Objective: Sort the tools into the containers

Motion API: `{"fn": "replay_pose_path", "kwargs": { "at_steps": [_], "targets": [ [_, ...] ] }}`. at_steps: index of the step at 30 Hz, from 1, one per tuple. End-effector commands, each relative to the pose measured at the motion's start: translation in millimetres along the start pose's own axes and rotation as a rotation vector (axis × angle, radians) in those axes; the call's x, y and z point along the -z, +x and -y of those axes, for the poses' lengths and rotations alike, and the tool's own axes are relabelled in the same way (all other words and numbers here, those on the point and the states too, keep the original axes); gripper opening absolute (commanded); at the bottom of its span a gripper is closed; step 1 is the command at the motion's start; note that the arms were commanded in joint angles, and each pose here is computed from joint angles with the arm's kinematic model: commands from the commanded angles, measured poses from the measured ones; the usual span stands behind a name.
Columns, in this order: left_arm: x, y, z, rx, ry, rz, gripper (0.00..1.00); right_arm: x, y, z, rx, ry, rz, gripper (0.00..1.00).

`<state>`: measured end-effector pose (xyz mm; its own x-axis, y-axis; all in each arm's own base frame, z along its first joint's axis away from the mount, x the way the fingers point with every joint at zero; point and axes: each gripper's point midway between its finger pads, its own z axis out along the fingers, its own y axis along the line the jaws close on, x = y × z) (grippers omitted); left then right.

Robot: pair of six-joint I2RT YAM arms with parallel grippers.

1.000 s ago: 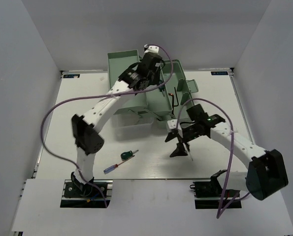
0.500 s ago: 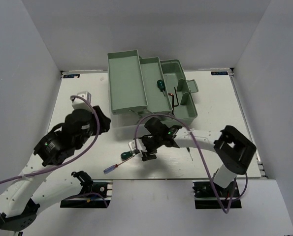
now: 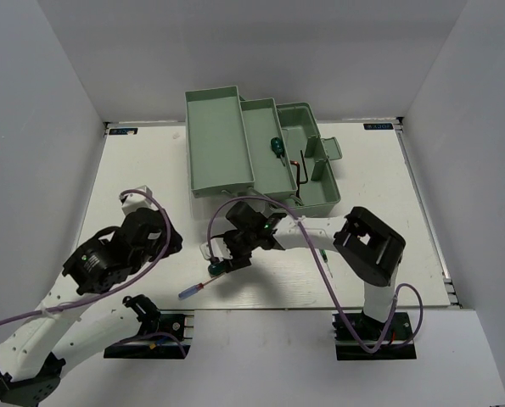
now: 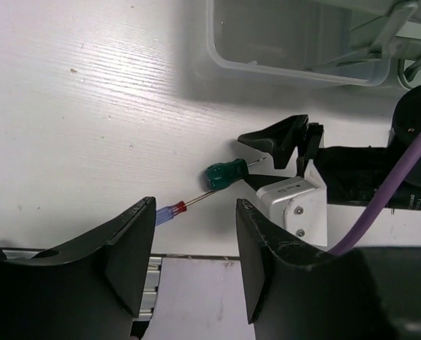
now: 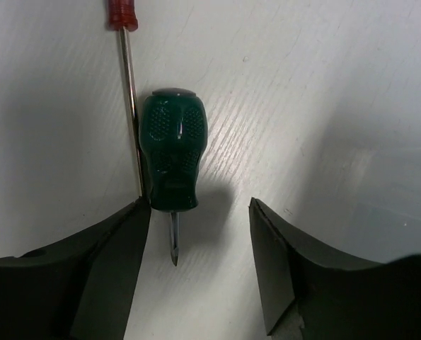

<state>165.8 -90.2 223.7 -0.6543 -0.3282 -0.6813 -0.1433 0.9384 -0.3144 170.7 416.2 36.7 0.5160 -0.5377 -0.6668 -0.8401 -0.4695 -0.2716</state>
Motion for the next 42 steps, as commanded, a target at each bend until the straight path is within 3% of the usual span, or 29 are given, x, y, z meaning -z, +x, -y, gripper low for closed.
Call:
{"fn": "replay_pose_path", "kwargs": {
  "at_steps": [1,4,19,22,23,24,27,29,32,37,42],
  "targets": [
    [4,8,-12,0.024,-0.033,-0.023,0.59,0,-22,1,0.019,-0.043,0.045,0.62],
    [4,12,-14,0.033,-0.023,-0.031,0.59,3,-32,-2,0.029,-0.076,0.075,0.61],
    [-8,32,-10,0.029,-0.011,-0.099,0.59,-24,-12,-8,-0.077,-0.085,-0.015,0.52],
    [-16,45,-7,0.011,-0.006,-0.148,0.59,-31,-10,1,-0.112,-0.065,-0.03,0.36],
    [-21,53,-9,0.006,-0.011,-0.164,0.59,-30,-10,3,-0.116,-0.064,-0.025,0.22],
    [-23,56,-8,-0.009,-0.003,-0.175,0.58,-27,-10,-2,-0.131,-0.082,-0.036,0.17],
    [-38,71,5,-0.078,0.083,-0.215,0.58,-4,-27,-7,-0.129,-0.103,0.009,0.04],
    [-45,89,5,-0.111,0.1,-0.27,0.58,10,-35,-11,-0.108,-0.108,0.034,0.0],
    [-53,96,6,-0.123,0.108,-0.289,0.58,30,-33,-23,-0.116,-0.097,0.032,0.0],
    [-57,96,-4,-0.05,-0.015,-0.302,0.61,65,-21,-38,-0.22,-0.079,0.006,0.0],
    [-65,113,-4,0.071,-0.102,-0.374,0.63,142,-38,-41,-0.227,0.08,0.041,0.0]
  ]
}}
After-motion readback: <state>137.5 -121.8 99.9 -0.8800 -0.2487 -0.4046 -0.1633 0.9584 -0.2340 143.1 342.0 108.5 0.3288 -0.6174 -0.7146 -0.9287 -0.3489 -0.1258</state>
